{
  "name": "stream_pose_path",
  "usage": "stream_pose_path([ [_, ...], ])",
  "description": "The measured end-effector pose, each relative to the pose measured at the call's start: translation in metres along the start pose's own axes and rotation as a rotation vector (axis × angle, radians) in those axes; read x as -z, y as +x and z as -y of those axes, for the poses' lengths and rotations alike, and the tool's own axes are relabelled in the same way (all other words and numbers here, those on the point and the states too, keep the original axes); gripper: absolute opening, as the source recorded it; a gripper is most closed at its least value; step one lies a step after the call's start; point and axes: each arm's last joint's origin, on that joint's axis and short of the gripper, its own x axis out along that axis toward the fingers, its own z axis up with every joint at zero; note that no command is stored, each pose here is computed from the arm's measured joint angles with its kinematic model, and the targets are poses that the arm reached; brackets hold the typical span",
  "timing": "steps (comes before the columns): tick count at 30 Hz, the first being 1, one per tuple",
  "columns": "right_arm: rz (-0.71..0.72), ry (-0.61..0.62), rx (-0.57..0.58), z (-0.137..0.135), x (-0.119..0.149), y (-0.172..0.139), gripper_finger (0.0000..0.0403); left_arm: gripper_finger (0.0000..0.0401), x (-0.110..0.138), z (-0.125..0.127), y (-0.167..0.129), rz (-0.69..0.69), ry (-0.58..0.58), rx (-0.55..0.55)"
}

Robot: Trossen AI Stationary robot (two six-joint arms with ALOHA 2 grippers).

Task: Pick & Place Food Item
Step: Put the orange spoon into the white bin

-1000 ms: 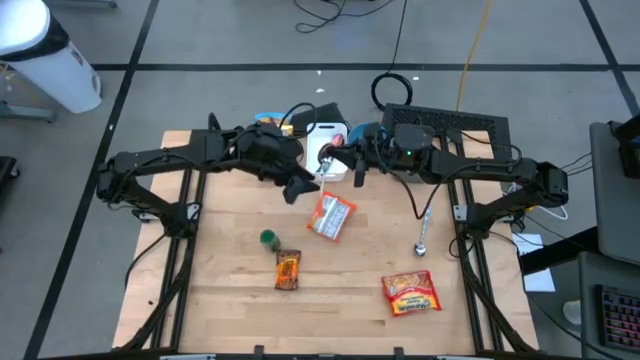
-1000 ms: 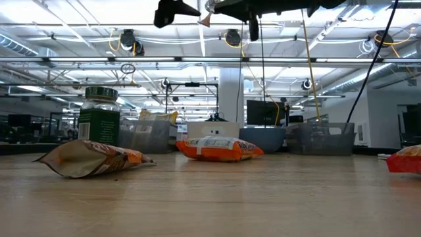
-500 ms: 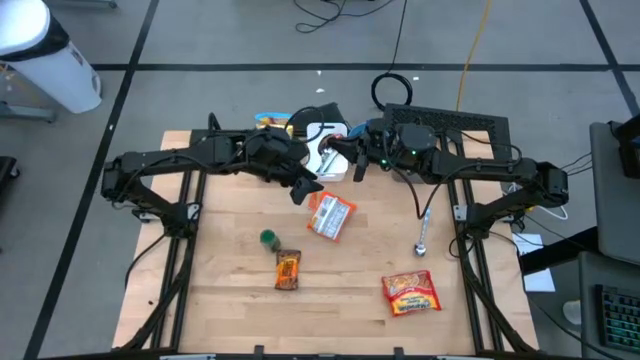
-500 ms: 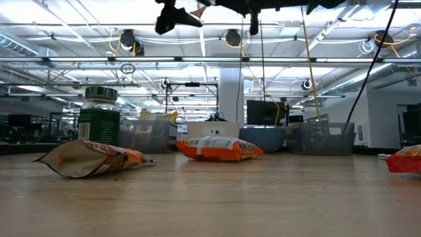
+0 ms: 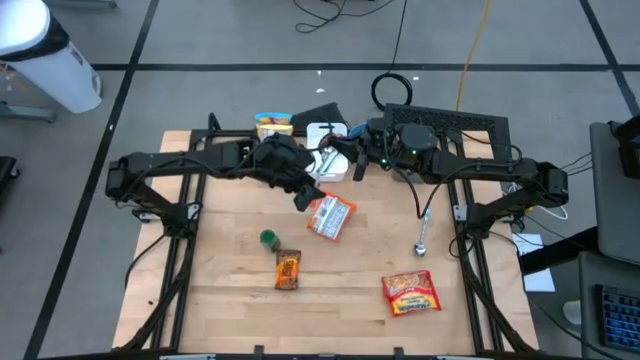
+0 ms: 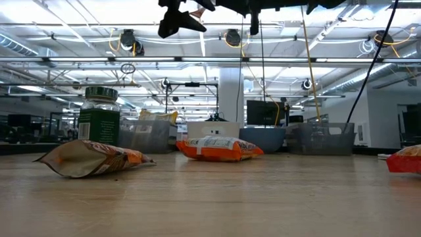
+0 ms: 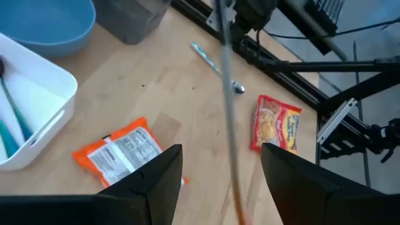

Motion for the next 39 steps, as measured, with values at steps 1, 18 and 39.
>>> stream_pose_path([
  [1, 0.001, 0.0, 0.0, 0.0, -0.0001, 0.0, 0.0, 0.022, 0.0002, 0.0002, 0.0003, -0.001, 0.0, 0.001],
  [18, -0.027, -0.014, 0.015, 0.0013, 0.0027, 0.0, 0.0, 0.0041, 0.0005, -0.0002, 0.0008, -0.007, 0.029, 0.002],
  [39, -0.019, -0.016, -0.001, 0.0001, 0.0016, -0.0002, 0.0011, 0.0008, 0.001, 0.0002, 0.0005, -0.026, 0.065, 0.035],
])
